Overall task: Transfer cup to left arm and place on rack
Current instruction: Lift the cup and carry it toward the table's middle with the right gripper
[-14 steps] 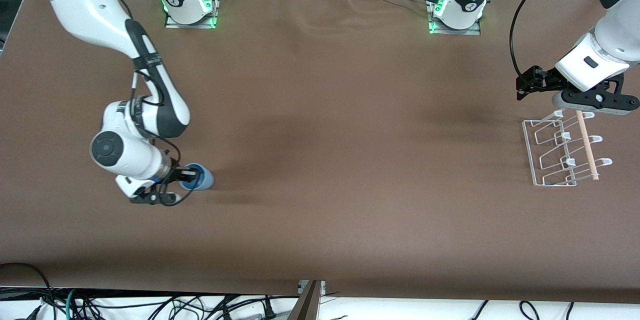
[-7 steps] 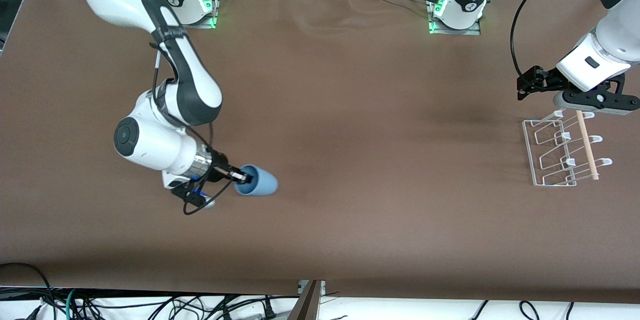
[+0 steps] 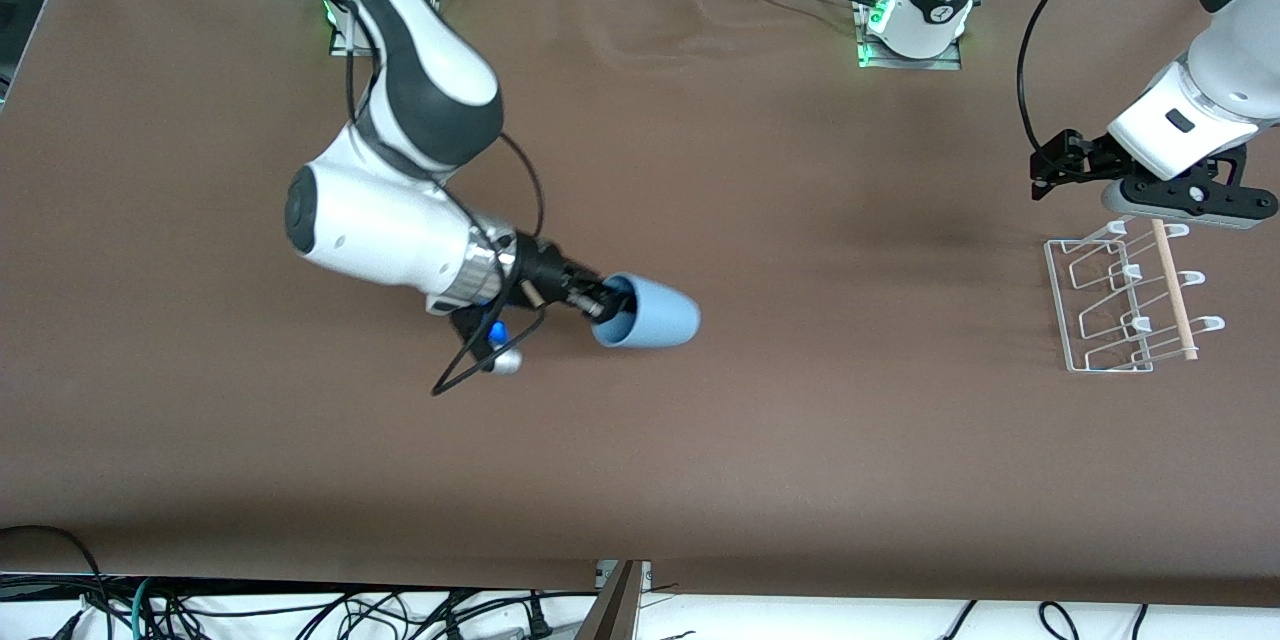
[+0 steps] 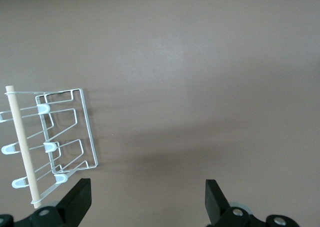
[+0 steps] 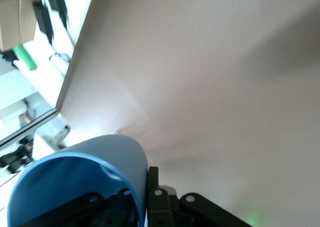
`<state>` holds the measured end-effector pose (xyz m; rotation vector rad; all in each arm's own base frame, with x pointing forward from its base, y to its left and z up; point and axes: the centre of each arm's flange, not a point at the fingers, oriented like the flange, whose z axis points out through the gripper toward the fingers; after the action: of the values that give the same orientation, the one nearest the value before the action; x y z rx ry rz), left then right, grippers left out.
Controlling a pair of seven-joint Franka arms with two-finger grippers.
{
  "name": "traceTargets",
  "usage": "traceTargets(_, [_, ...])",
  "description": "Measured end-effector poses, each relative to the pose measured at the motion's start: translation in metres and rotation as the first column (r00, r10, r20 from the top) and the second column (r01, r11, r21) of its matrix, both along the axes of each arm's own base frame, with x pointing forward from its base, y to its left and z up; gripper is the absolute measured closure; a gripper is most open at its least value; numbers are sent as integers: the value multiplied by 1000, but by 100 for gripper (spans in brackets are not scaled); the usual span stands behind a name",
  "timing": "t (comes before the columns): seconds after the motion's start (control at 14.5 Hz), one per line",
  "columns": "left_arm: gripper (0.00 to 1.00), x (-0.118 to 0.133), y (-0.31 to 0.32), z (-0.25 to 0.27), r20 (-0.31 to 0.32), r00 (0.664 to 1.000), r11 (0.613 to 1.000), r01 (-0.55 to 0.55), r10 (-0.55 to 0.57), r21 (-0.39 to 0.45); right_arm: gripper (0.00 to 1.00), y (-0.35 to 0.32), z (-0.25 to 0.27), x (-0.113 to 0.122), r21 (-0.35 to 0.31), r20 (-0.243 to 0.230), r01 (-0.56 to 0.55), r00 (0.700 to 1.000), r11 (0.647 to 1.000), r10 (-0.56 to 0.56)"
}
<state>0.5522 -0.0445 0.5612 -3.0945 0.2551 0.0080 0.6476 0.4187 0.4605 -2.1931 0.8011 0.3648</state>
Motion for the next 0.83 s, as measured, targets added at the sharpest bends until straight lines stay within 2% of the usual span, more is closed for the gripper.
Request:
traceTargets(0.21, [0, -4, -12, 3, -25, 999, 1000, 21, -21, 3, 96, 40, 31, -26, 78, -48, -4, 999, 997, 8])
traceTargets(0.55, [0, -5, -13, 5, -29, 999, 1000, 20, -20, -4, 96, 105, 47, -71, 138, -34, 1, 999, 990, 4])
traceTargets(0.69, [0, -6, -29, 17, -22, 999, 996, 24, -26, -87, 96, 122, 42, -84, 139, -54, 1, 999, 990, 6])
traceTargets(0.83, [0, -13, -50, 42, -36, 998, 986, 45, -52, -158, 96, 127, 38, -87, 137, -67, 7, 998, 991, 2])
